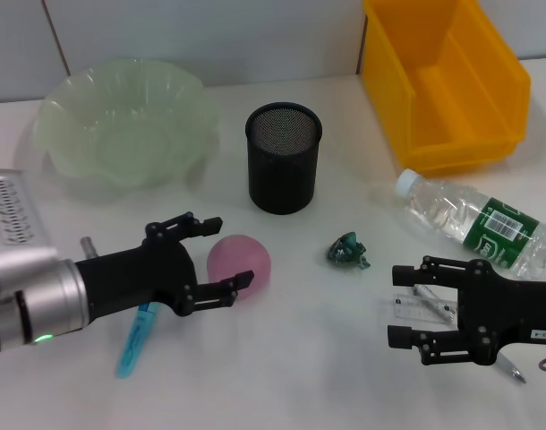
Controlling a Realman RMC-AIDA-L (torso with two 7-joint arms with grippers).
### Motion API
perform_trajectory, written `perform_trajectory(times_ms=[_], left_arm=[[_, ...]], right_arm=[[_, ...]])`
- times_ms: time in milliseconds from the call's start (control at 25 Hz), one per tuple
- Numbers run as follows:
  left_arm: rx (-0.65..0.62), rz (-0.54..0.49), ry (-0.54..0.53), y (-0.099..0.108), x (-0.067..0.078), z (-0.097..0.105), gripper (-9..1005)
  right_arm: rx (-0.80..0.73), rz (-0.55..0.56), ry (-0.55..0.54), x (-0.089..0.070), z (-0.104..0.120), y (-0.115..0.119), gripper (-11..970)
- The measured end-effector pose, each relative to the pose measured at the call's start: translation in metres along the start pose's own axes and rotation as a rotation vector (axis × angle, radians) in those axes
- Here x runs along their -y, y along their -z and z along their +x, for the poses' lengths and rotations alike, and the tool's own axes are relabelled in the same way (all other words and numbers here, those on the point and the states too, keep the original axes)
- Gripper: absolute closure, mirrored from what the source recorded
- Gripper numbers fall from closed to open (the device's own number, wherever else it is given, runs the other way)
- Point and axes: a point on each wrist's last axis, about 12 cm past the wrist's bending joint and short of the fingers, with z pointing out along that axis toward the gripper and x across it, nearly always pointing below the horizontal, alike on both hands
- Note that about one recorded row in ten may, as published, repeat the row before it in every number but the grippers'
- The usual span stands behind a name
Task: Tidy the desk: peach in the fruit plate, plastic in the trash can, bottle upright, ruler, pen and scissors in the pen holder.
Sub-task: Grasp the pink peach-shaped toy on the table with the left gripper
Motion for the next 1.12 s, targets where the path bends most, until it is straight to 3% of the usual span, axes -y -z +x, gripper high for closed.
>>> perform_trajectory(times_ms=[760, 1120], left_arm=[[-0.093, -0.050, 0.015, -0.015, -0.004, 0.008, 256], [-0.094, -0.037, 0.012, -0.016, -0.003, 0.007, 433]], right_arm=[[0.000, -0.012, -0.002, 0.000, -0.001, -0.001, 153], [0.003, -0.012, -0.004, -0.001, -0.001, -0.001, 157]])
